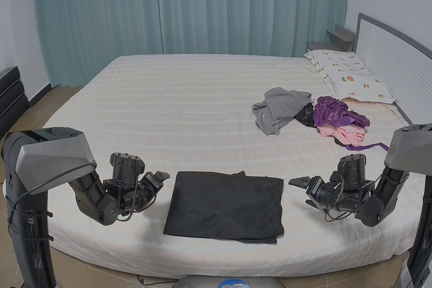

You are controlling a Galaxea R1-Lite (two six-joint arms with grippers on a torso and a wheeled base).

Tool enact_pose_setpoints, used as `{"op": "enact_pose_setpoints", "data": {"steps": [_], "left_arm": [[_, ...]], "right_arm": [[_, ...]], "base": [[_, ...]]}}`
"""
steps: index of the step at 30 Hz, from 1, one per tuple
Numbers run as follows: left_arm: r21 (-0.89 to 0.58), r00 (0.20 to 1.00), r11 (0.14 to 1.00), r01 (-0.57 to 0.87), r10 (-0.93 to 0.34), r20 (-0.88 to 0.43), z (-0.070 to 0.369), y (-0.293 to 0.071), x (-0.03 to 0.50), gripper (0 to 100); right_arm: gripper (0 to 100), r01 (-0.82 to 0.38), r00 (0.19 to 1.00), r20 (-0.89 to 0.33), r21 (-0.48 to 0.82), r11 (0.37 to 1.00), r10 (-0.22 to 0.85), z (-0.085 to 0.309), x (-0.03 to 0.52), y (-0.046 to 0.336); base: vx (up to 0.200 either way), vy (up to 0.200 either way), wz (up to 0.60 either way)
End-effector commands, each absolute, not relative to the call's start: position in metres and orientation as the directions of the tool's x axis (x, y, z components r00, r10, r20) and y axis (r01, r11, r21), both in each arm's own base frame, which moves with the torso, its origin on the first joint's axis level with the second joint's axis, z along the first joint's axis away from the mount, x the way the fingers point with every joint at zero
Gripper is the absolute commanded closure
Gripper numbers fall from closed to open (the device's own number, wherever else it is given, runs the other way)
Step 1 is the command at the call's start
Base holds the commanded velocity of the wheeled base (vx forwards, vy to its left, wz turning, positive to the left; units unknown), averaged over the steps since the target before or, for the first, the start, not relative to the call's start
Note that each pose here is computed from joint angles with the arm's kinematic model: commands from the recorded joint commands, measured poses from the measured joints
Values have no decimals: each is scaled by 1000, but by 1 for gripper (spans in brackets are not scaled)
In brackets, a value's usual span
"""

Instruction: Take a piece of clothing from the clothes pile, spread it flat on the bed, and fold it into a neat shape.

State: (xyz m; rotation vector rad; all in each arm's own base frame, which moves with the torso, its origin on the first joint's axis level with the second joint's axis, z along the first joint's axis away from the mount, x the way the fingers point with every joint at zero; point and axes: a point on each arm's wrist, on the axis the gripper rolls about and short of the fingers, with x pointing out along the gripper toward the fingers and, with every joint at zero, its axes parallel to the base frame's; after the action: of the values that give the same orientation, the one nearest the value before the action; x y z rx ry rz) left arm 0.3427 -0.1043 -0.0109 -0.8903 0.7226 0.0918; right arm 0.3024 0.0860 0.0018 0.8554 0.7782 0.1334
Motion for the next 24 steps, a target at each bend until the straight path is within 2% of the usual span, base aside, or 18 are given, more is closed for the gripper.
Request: {"op": "enact_pose_setpoints", "data": {"steps": [1,6,12,20,24], "left_arm": [[-673,759,651,-351,-223,-611,-12,-109,342,0],[-675,765,652,-345,-221,-604,-11,-107,346,0],[-572,735,780,-253,-229,-638,-25,-97,344,0],[-517,700,838,-173,-265,-663,-37,-99,342,0],[-505,711,854,-125,-278,-646,-44,-102,342,0]], "right_arm": [[0,197,718,-569,719,667,401,0,301,86],[0,197,717,-570,718,668,402,0,301,86],[0,203,703,-585,711,673,406,-4,297,87],[0,198,694,-585,717,669,421,-4,296,87],[0,199,693,-586,716,669,421,-6,297,87]], "base": [[0,0,0],[0,0,0],[0,0,0],[0,0,0],[0,0,0]]}}
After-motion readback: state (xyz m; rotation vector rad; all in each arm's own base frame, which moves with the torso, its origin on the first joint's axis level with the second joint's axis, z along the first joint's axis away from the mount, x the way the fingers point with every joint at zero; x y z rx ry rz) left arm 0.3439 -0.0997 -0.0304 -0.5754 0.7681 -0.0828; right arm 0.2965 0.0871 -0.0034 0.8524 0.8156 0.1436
